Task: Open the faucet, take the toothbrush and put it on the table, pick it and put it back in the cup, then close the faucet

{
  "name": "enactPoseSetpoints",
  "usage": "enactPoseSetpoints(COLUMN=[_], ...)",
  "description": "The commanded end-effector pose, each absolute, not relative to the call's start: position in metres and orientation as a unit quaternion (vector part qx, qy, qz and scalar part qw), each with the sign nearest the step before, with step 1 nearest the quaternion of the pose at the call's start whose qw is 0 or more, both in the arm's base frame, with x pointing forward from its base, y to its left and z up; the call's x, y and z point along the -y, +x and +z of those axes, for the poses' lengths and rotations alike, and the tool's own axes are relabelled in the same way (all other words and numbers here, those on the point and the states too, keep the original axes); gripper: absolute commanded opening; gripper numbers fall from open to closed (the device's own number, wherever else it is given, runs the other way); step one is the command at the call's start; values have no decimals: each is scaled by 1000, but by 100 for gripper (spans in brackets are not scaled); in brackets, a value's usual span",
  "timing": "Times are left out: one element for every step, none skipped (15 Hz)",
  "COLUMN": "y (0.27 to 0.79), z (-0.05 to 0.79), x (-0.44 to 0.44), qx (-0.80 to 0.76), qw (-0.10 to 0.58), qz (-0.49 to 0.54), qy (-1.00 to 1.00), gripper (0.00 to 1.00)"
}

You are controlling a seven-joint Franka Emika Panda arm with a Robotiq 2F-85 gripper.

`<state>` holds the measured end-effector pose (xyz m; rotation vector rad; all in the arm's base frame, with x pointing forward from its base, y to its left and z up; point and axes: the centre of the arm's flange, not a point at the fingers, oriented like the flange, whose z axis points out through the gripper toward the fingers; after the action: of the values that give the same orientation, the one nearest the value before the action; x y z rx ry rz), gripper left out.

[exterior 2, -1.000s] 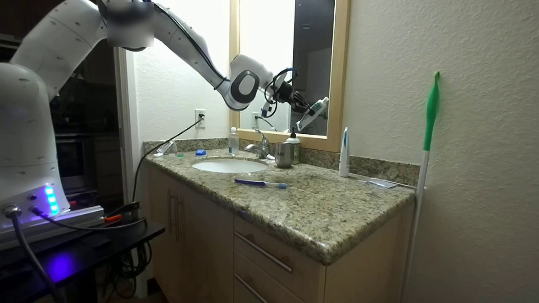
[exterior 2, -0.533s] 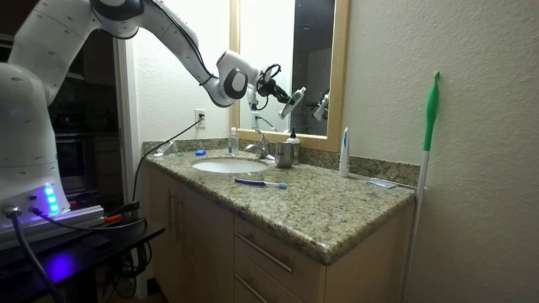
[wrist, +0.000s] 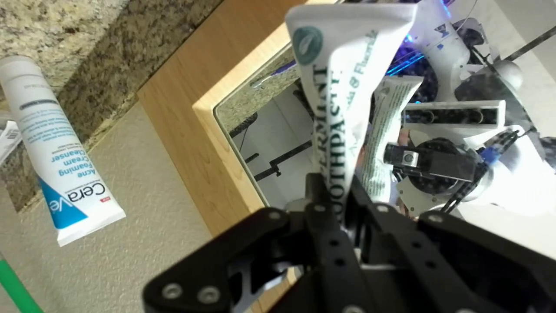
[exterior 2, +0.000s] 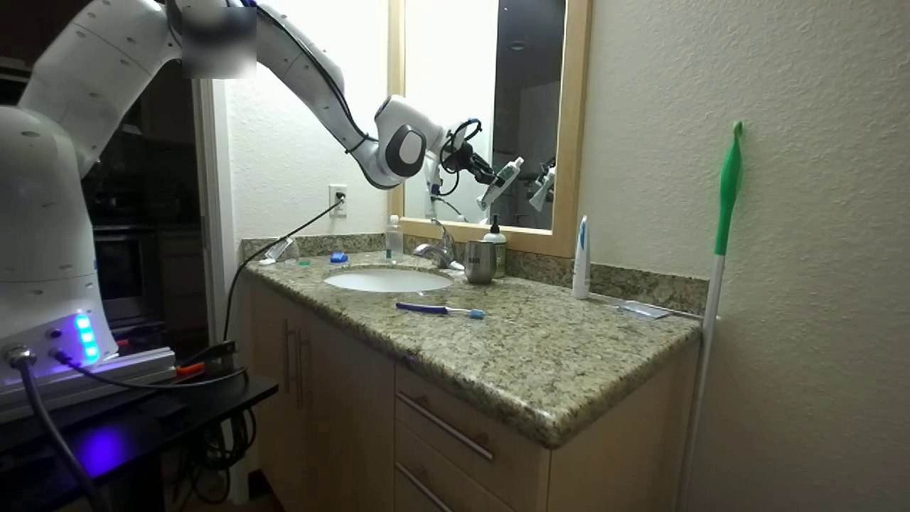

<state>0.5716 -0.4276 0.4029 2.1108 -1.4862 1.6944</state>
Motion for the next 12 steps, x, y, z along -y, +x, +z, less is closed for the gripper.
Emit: enactPoseSetpoints(y=[576,575,570,565,567,565,563,563,563,562,559,553], z=[374,368,362,362,361,356,354,354,354,354,350,343], x=[440,442,445,447,448,452,454,454,454,453,451,448], qx=[488,490,499,506,503,505,506,506,505,505,498,490], qw=[39,46,57,69,49,56,59,61,61,59,59,60], qz=[547,542,526,517,526,523,522,521,521,516,513,509], qy=[679,681,687,687,684,685,685,685,685,689,697,705], gripper=[4,4,4,4,14,14,14,14,14,4,4,4])
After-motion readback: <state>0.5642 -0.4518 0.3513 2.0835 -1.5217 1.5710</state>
